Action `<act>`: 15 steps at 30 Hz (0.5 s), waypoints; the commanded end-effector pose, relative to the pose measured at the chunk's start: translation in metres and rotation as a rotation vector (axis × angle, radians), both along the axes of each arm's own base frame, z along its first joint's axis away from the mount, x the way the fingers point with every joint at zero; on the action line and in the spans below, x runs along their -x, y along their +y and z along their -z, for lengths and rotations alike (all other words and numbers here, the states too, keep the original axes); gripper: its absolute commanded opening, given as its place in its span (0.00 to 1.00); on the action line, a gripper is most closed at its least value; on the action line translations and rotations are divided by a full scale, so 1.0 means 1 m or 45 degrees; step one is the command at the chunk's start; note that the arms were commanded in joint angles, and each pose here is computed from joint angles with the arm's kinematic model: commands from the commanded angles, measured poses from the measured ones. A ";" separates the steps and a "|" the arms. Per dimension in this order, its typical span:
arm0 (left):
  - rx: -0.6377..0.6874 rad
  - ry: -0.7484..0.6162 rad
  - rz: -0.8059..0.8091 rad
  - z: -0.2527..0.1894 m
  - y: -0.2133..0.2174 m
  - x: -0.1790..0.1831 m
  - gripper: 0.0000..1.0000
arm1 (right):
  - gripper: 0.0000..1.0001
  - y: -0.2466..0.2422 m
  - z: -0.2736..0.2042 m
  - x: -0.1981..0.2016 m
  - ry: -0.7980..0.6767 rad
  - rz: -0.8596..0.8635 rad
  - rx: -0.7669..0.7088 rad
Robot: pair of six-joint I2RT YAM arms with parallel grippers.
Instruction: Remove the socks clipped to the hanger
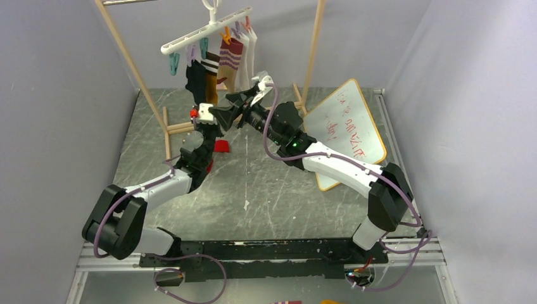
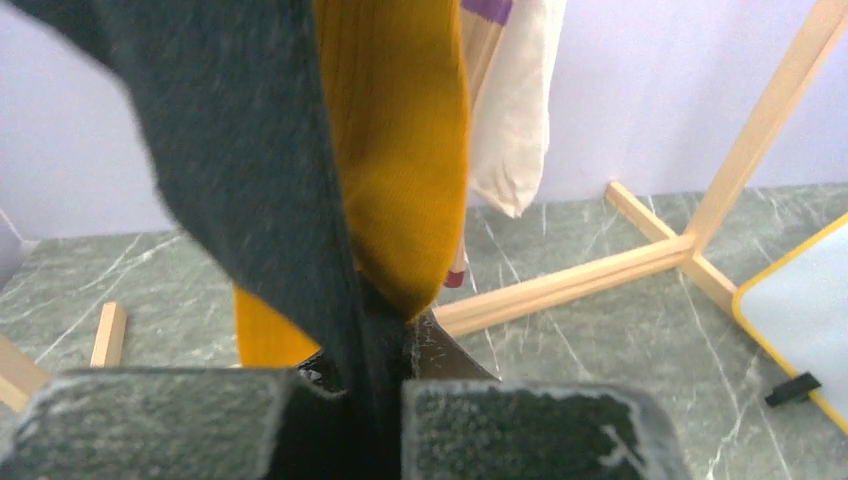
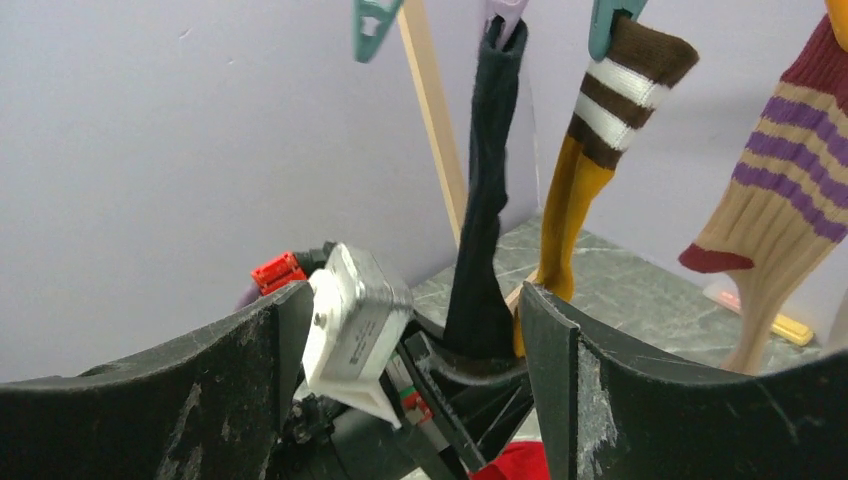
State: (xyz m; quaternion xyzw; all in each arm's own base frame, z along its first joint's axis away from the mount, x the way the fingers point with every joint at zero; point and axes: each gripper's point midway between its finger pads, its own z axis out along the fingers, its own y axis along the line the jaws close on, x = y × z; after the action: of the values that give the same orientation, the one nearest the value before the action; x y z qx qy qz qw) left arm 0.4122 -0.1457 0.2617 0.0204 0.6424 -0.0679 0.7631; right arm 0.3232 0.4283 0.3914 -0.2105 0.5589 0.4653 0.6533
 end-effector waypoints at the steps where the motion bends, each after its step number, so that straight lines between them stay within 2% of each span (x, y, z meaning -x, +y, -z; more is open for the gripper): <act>1: -0.030 -0.002 -0.022 0.002 0.005 0.009 0.05 | 0.80 -0.011 -0.055 0.012 -0.140 -0.078 -0.071; 10: -0.050 0.013 -0.027 0.007 0.008 0.014 0.05 | 0.79 -0.004 -0.085 -0.037 -0.144 -0.189 -0.162; 15: -0.046 0.009 -0.015 0.006 0.005 0.012 0.05 | 0.73 0.019 -0.090 -0.066 -0.125 -0.229 -0.159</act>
State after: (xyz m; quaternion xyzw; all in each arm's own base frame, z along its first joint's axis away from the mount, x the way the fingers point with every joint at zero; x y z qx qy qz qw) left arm 0.4021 -0.1419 0.2423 0.0301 0.6603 -0.0559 0.7483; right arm 0.3886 0.4313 0.4687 -0.2244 0.4875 0.5179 0.6661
